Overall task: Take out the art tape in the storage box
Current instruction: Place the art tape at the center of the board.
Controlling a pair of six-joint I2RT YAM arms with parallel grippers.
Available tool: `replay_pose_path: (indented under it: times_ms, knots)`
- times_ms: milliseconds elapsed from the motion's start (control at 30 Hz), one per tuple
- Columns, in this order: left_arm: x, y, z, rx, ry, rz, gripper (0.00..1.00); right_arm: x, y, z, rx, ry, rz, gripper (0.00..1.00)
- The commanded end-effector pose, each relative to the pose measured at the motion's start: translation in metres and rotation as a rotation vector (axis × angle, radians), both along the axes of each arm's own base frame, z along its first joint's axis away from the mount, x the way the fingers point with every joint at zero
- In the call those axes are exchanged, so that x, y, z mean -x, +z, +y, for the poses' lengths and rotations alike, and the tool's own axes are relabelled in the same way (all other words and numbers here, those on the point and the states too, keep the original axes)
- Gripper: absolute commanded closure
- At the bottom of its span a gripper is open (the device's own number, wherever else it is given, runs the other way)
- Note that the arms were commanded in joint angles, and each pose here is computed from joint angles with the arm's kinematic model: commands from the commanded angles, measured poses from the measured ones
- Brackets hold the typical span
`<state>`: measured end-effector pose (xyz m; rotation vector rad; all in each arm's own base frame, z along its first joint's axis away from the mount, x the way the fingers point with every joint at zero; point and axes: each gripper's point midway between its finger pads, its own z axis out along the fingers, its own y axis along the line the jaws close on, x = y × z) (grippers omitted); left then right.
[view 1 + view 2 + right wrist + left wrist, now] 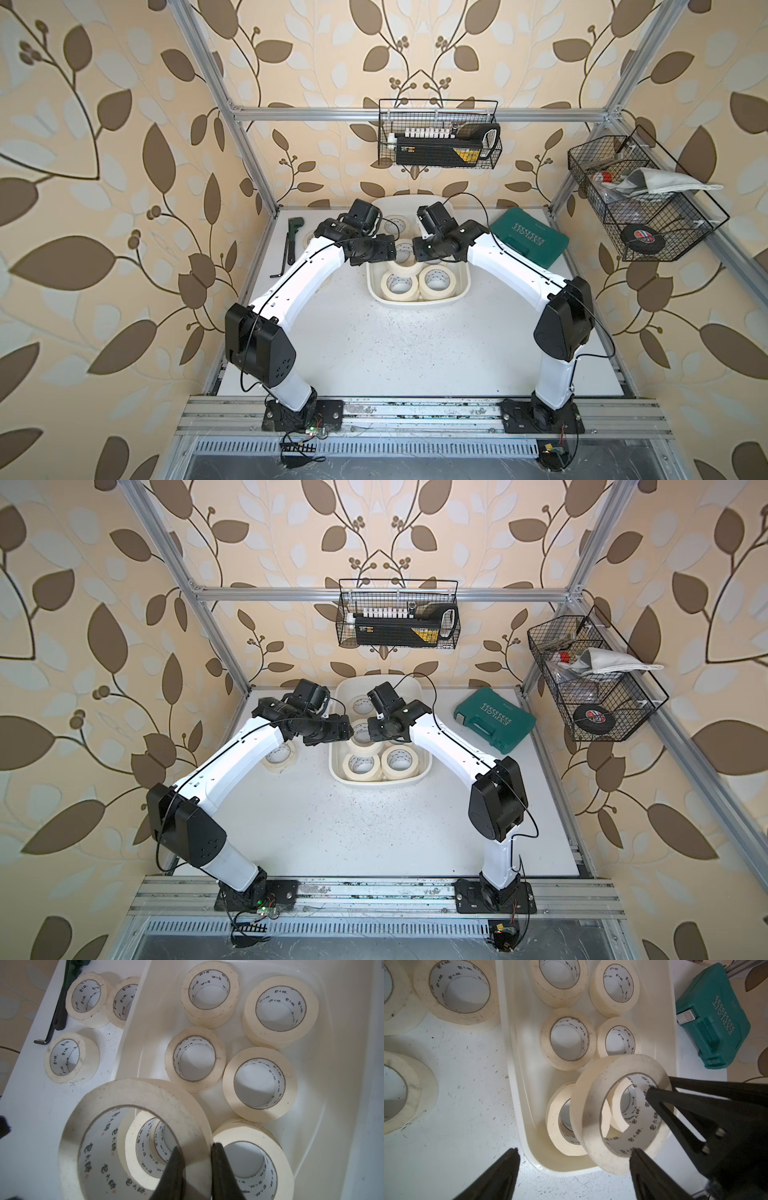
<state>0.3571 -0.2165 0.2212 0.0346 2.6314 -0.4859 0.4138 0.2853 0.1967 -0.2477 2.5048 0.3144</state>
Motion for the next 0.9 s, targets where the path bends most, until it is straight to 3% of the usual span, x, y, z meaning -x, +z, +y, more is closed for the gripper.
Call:
replay_pose_path:
  times_ms: [0, 200, 333, 467, 567, 867]
  knots:
    - [-0.006, 0.006, -0.006, -0.022, -0.011, -0.020, 0.16, 0.007, 0.022, 0.002, -0.049, -0.013, -0.033, 0.93]
    - [-0.011, -0.009, -0.017, -0.056, -0.035, 0.021, 0.33, 0.013, 0.024, 0.001, -0.045, -0.012, -0.038, 0.93]
    - [-0.013, -0.015, -0.019, -0.062, -0.037, 0.046, 0.56, 0.017, 0.024, 0.000, -0.045, -0.008, -0.032, 0.91]
    - [-0.012, -0.016, -0.021, -0.042, -0.031, 0.051, 0.78, 0.022, 0.023, -0.002, -0.046, -0.004, -0.024, 0.82]
    - [-0.012, -0.015, -0.023, -0.032, -0.029, 0.055, 0.85, 0.024, 0.024, -0.002, -0.052, -0.002, -0.021, 0.72]
    - [-0.012, -0.007, -0.018, -0.041, -0.019, 0.032, 0.92, 0.036, 0.052, 0.005, -0.176, 0.043, -0.023, 0.47]
